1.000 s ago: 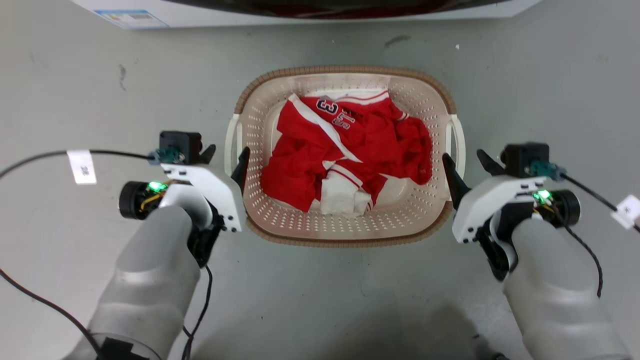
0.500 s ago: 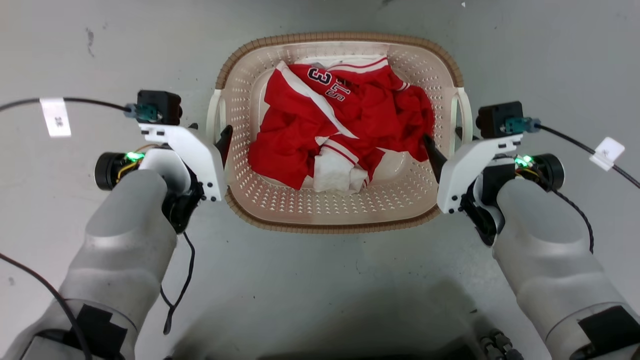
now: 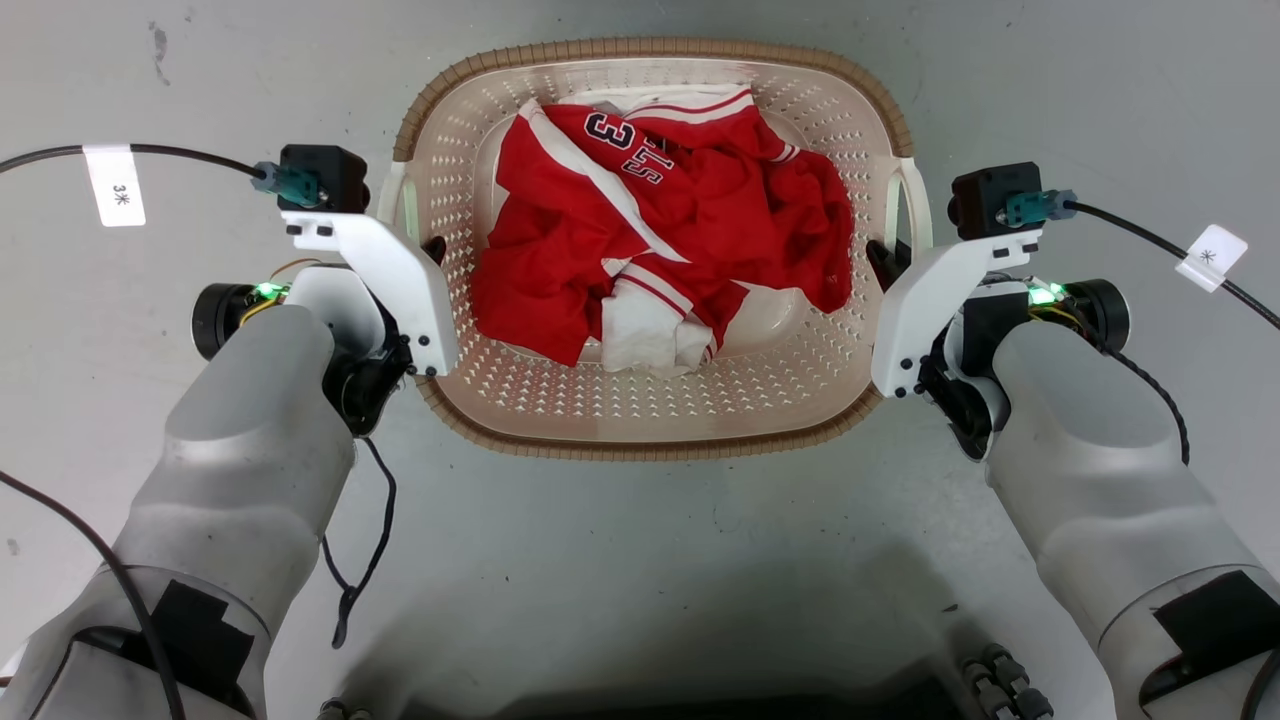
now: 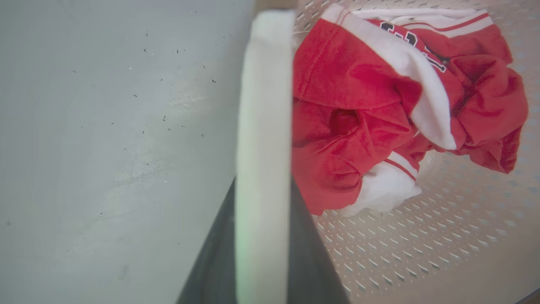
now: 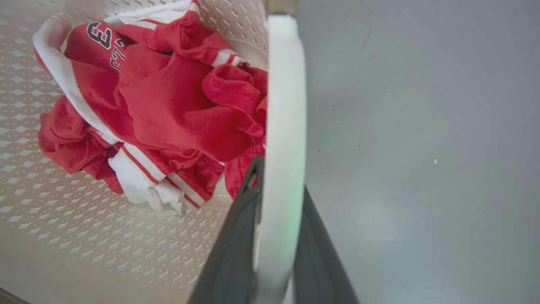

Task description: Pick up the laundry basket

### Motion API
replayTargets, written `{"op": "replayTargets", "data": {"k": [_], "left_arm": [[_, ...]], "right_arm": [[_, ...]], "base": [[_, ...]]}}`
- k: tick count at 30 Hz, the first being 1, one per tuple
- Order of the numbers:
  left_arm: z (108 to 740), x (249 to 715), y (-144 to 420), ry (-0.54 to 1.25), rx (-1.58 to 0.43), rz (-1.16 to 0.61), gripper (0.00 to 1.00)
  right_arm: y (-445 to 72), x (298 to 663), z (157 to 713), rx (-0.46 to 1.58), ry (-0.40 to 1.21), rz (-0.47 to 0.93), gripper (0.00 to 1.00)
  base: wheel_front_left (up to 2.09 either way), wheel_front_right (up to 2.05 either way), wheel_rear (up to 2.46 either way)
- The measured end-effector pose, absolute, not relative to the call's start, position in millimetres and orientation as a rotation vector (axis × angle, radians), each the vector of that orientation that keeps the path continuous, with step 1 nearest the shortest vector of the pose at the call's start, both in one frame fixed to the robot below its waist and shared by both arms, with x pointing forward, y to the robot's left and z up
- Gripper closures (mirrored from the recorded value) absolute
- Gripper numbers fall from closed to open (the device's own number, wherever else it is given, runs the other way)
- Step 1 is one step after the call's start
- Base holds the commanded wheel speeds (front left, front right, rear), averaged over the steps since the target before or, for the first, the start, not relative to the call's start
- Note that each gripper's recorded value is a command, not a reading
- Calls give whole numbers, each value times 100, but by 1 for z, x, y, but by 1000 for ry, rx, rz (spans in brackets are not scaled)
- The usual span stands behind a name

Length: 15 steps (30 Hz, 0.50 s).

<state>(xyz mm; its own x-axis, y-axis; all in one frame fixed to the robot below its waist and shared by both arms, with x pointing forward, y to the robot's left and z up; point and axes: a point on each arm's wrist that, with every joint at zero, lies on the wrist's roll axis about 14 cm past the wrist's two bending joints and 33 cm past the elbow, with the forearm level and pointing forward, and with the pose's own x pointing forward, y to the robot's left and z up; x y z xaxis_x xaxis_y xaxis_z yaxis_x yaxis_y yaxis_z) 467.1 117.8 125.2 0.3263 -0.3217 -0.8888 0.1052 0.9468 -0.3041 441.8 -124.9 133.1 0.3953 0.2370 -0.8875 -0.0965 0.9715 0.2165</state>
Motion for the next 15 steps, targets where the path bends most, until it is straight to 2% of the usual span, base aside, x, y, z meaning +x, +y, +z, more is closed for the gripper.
{"op": "replayTargets", "data": {"k": [15], "left_arm": [[149,449,110,1281,-229,-289,100]], "right_arm": [[-125,428,152,124,1218,222,100]], "base": [[0,0,0]]}}
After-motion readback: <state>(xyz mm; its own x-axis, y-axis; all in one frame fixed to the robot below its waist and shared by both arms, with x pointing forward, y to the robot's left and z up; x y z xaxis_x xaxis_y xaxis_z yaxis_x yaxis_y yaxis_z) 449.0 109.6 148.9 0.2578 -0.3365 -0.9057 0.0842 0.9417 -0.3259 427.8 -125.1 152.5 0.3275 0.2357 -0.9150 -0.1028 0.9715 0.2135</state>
